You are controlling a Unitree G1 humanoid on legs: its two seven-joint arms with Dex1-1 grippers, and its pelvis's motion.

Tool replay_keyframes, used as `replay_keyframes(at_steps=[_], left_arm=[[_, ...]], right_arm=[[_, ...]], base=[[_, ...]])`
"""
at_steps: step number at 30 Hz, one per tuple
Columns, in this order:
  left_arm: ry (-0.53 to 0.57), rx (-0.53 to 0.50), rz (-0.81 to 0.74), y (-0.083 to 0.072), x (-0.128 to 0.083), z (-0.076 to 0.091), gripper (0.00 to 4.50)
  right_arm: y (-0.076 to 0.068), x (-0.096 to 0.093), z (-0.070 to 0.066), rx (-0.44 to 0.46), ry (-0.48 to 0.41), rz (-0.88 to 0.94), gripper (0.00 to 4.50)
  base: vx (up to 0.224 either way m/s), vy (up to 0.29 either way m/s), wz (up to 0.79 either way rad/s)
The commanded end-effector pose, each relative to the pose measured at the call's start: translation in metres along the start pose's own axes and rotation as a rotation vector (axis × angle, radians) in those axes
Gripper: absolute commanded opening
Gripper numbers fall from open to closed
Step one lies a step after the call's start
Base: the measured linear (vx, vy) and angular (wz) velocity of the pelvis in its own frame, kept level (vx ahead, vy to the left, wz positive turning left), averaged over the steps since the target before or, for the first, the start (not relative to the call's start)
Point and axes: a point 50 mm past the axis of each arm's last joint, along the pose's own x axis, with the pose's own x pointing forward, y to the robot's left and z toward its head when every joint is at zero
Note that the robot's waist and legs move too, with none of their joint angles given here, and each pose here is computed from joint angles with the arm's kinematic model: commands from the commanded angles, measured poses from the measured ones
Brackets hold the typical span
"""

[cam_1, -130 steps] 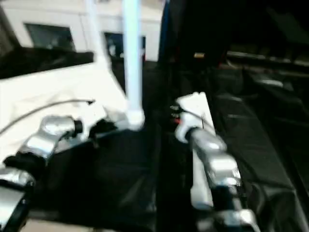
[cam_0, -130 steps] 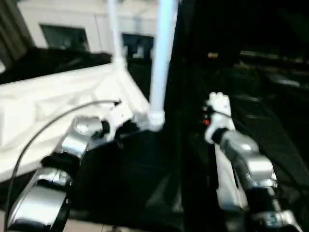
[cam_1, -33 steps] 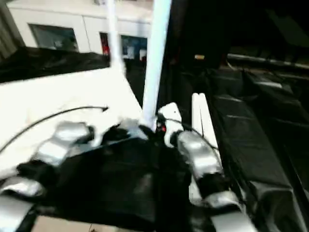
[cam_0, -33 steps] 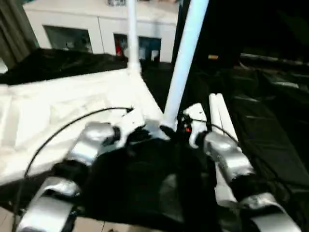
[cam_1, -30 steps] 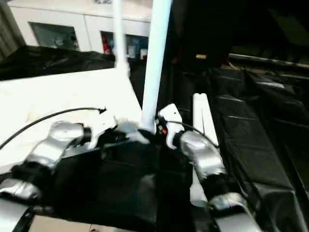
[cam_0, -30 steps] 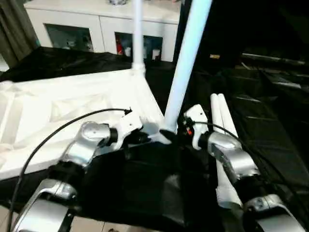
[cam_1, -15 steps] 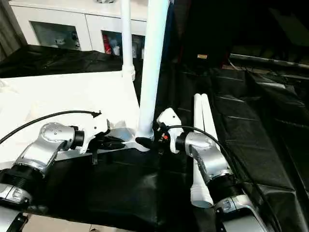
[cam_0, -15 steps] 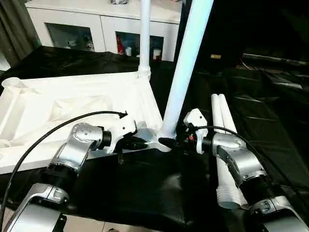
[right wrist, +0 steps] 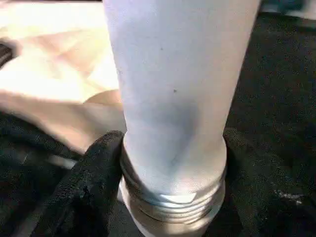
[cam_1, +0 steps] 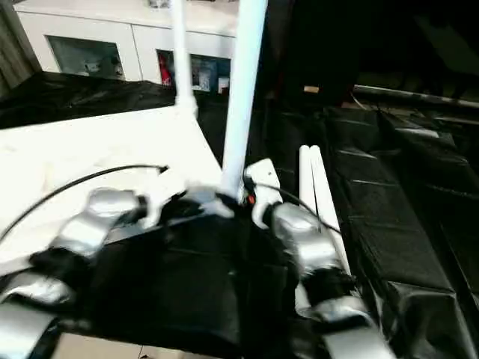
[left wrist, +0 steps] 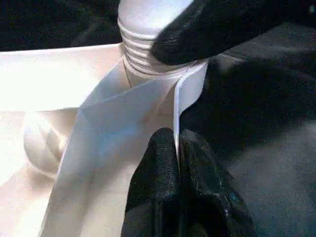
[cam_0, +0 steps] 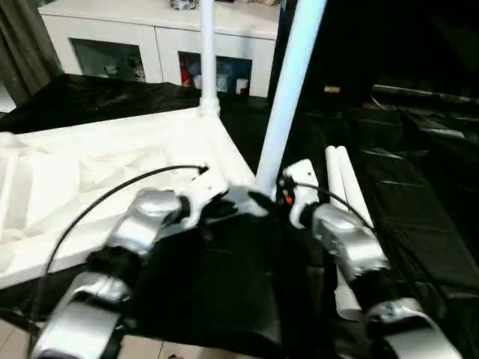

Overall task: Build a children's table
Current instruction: Rotate leg to tighten

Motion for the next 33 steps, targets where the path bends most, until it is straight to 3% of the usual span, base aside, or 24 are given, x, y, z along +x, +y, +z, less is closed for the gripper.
replay_keyframes(at_steps=[1,5,7,8,11,13,17,23,32,33], left_arm=[[0.009,-0.093,0.093,0.001,0.004,-0.01,0.0],[0.002,-0.108,0.105,-0.005,0.018,-0.002,0.0],[-0.007,-0.096,0.087,-0.007,0.022,0.001,0.0],[-0.009,-0.095,0.083,-0.007,0.022,0.002,0.0],[-0.007,-0.085,0.077,-0.004,0.016,-0.001,0.0],[-0.011,-0.07,0.056,-0.002,0.01,-0.003,0.0],[-0.037,-0.016,-0.021,-0.002,0.0,-0.007,0.0],[-0.051,0.031,-0.23,-0.012,-0.019,-0.014,0.0],[-0.091,0.003,-0.322,-0.019,-0.025,-0.013,0.0],[-0.091,0.003,-0.324,-0.02,-0.025,-0.014,0.0]], right_arm=[[-0.011,-0.006,-0.026,0.073,0.108,-0.145,2.74],[0.004,0.005,-0.027,0.074,0.098,-0.194,2.74],[0.012,0.011,-0.021,0.068,0.057,-0.152,2.74],[0.013,0.011,-0.019,0.072,0.043,-0.137,3.3],[0.008,0.009,-0.01,0.083,-0.005,-0.099,3.53],[0.002,0.005,-0.004,0.043,-0.024,-0.052,3.77],[-0.008,-0.006,0.002,-0.057,-0.006,0.074,4.09],[-0.02,-0.026,0.008,-0.187,0.033,0.253,4.09],[-0.013,-0.032,0.008,-0.176,0.046,0.395,4.09],[-0.012,-0.032,0.008,-0.174,0.044,0.399,3.94]], base=[[0.0,0.0,0.0],[0.0,0.0,0.0],[0.0,0.0,0.0],[0.0,0.0,0.0],[0.0,0.0,0.0],[0.0,0.0,0.0],[0.0,0.0,0.0],[0.0,0.0,0.0],[0.0,0.0,0.0],[0.0,0.0,0.0]])
